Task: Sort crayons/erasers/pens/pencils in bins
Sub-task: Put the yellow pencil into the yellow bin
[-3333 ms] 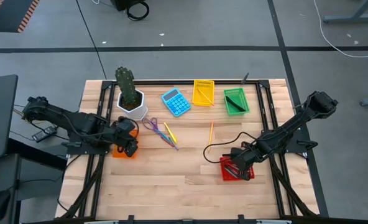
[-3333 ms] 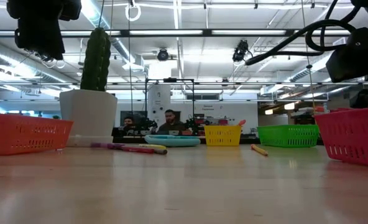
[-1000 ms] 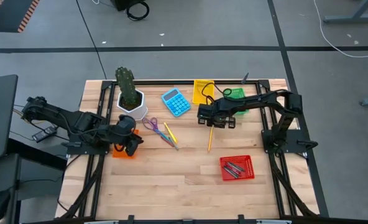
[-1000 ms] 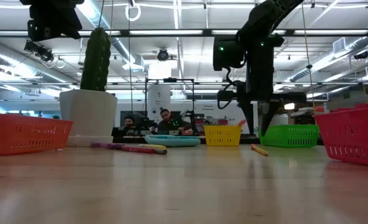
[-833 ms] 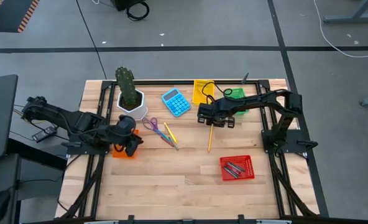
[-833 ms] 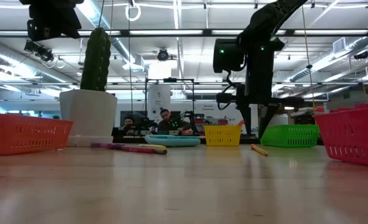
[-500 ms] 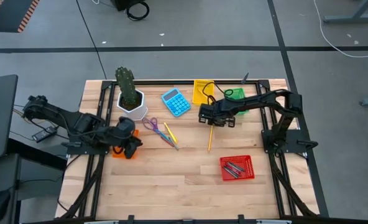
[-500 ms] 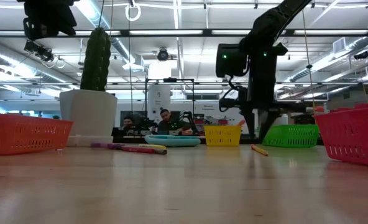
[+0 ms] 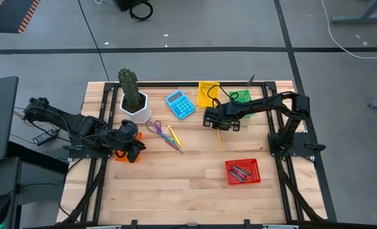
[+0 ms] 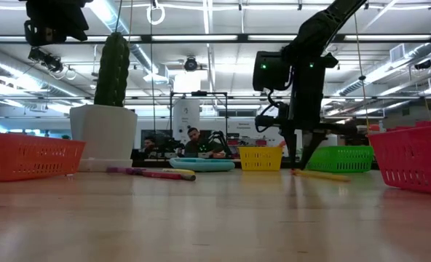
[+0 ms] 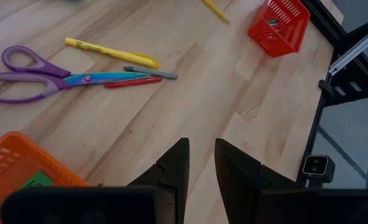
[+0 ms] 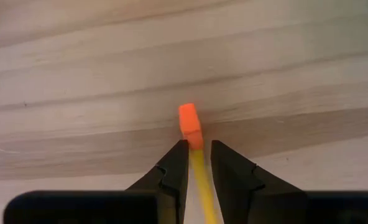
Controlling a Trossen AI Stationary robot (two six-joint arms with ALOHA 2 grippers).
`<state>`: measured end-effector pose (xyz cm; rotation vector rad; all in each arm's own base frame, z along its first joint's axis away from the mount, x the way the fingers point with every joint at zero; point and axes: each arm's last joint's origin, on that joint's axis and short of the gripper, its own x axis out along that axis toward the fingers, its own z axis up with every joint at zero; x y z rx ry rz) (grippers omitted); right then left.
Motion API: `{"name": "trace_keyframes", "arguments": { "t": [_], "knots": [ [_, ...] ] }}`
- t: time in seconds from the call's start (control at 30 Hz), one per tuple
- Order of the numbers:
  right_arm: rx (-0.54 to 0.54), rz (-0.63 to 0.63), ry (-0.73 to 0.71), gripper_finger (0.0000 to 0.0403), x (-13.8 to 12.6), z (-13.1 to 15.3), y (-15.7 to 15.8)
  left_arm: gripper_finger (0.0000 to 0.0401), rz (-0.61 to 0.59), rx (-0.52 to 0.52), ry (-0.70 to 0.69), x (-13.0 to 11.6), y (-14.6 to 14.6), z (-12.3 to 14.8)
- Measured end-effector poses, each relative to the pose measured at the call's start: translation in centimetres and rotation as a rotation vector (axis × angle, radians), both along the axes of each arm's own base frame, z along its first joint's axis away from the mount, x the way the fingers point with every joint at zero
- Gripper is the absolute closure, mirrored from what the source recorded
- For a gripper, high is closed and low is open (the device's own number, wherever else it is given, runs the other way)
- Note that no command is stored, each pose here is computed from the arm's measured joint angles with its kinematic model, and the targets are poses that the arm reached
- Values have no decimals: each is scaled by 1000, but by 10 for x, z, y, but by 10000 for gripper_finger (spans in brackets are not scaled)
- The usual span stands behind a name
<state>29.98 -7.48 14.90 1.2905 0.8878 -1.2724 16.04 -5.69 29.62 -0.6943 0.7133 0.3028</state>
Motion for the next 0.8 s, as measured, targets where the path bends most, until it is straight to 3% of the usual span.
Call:
{"name": "trace_keyframes", "arguments": {
  "t": [0.4,0.8],
  "knots": [
    [-4,78,10,307,1,0,5,321,16,-17,-1,0,0,0],
    [-70,455,61,313,4,0,15,321,12,-11,2,0,0,0]
  ]
}}
